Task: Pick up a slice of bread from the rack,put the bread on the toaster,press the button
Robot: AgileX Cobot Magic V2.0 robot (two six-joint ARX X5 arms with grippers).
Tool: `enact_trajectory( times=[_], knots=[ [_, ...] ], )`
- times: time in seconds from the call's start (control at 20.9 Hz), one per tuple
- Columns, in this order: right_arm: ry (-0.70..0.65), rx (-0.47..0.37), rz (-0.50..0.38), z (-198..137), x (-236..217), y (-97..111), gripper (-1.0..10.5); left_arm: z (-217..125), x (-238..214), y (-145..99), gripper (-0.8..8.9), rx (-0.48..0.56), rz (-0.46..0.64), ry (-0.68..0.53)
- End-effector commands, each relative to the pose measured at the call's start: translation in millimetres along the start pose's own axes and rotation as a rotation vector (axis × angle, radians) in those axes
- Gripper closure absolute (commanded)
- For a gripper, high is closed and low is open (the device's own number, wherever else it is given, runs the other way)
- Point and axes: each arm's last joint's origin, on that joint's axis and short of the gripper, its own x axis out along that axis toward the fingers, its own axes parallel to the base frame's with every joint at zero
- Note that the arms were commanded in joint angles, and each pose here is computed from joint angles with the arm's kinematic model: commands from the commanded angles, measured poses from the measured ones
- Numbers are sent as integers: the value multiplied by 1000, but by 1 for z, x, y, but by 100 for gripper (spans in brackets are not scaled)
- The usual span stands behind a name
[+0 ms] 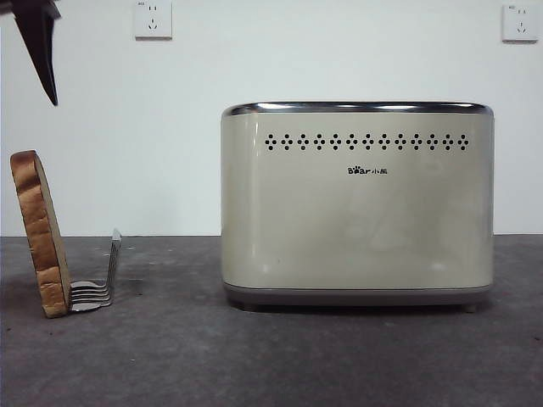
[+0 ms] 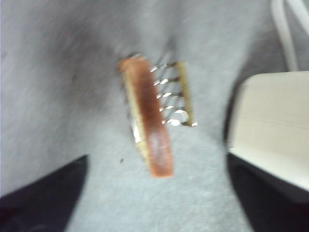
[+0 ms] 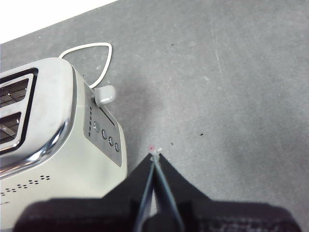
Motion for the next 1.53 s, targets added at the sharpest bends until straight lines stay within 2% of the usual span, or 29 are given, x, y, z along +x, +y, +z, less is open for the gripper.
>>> enact_trajectory(
  times=[0.05,0.29,0.58,0.62,0.72,0.77,0.91,1.01,1.15,1.25,1.44,1.53],
  knots=[
    [-14,-11,7,2,-1,1,946,0,9,-2,148,-23,27,27],
    [-34,-11,14,4,-1,1,946,0,23,-10,149,-29,99,34],
    [-26,-11,11,4,-1,1,946,2,45,-24,158,-85,95,49],
    [-22,-11,10,3,-1,1,946,3,47,-25,177,-86,96,40],
    [-3,-12,3,1,-1,0,946,3,48,-26,354,-89,130,19],
    [8,-12,0,0,-1,0,946,3,48,-25,410,-88,141,12],
    [18,-12,-4,-1,-1,0,946,3,48,-25,429,-88,150,6],
    [17,-12,-4,-1,-1,0,946,3,49,-25,513,-88,155,14],
    [16,-12,-7,-1,-1,0,946,2,51,-28,518,-73,156,20],
    [17,-12,-7,-1,-1,0,946,1,51,-27,599,-72,161,20],
    [23,-12,-9,-1,-1,0,946,1,51,-27,603,-69,180,7],
    [35,-13,-13,-2,-1,-1,946,0,51,-26,703,-70,196,13]
  ],
)
